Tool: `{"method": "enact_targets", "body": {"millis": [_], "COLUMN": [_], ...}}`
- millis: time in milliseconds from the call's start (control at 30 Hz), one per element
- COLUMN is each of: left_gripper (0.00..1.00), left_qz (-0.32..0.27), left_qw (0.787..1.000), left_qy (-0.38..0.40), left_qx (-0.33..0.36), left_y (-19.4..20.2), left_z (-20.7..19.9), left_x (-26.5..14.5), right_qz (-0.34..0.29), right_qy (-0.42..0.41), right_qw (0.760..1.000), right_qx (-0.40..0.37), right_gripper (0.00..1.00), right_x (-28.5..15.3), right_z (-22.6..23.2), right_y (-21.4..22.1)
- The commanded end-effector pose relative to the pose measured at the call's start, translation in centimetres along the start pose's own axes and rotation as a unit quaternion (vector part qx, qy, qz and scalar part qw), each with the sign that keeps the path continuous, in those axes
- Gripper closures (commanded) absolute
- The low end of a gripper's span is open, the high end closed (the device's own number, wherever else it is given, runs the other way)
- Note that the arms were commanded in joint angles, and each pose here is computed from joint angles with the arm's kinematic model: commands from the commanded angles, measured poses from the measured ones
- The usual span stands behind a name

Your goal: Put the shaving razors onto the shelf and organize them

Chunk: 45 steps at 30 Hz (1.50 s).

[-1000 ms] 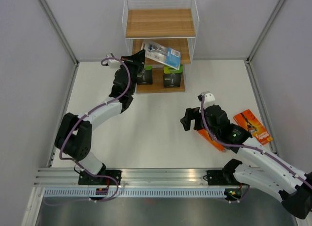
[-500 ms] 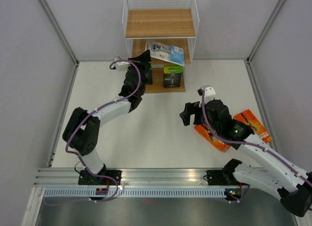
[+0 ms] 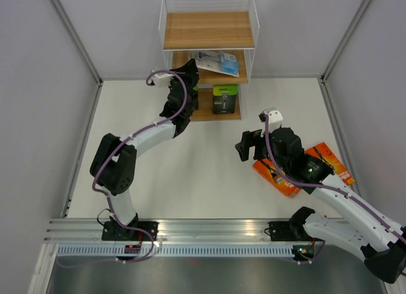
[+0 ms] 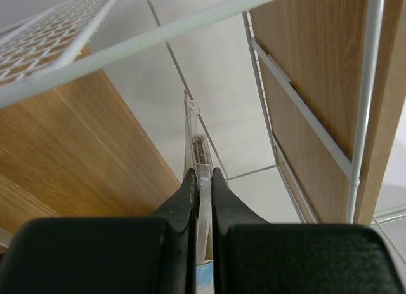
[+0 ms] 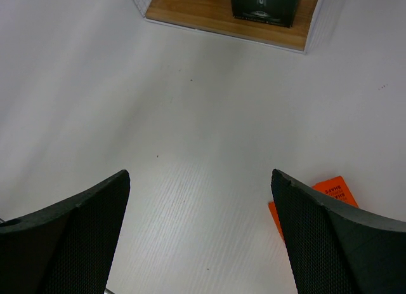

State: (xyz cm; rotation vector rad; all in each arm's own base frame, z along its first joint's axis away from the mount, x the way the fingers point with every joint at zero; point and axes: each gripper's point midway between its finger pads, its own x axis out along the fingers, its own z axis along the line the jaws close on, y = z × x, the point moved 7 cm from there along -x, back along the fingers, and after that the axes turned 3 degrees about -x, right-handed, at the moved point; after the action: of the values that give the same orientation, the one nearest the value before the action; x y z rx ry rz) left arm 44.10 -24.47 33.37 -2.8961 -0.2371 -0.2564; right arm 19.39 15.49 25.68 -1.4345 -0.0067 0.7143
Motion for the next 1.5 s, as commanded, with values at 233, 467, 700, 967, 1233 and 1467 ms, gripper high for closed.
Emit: {"method": "enact_targets", "body": {"millis": [233,467,700,967,1233,1467], "left_gripper": [0.72,0.39,0.0,0.0,0.13,0.19], "left_qz": [0.033,0.035,0.035,0.061,0.072,0.107], "left_qw": [0.998,0.996,0.989,0.974,0.95,0.928], "left_qy": [-0.048,-0.079,-0.115,-0.139,-0.197,-0.221], "left_qx": [0.022,0.038,0.089,0.167,0.232,0.28], "left_y": [0.8,-0.4,-3.2,-4.9,-4.4,-4.1], "left_z": [-0.2,-0.8,-2.5,-3.3,0.4,1.1], "left_x": [0.0,-0.7,-2.4,-3.8,-4.2,-4.8], "right_qz": [-0.009,-0.006,0.002,0.008,0.012,0.012], "right_qy": [0.005,-0.009,-0.026,-0.029,-0.036,-0.043], "right_qw": [1.0,1.0,1.0,0.999,0.999,0.999], "right_qx": [-0.006,-0.004,0.005,0.011,0.021,0.029], "right_gripper": [0.02,0.02,0.02,0.02,0.02,0.02], "right_x": [0.0,0.4,0.7,1.1,1.0,1.0], "right_z": [-0.1,0.1,0.4,0.5,0.7,0.9], "right_y": [-1.0,-0.9,-0.5,-0.5,-0.3,-0.5]}}
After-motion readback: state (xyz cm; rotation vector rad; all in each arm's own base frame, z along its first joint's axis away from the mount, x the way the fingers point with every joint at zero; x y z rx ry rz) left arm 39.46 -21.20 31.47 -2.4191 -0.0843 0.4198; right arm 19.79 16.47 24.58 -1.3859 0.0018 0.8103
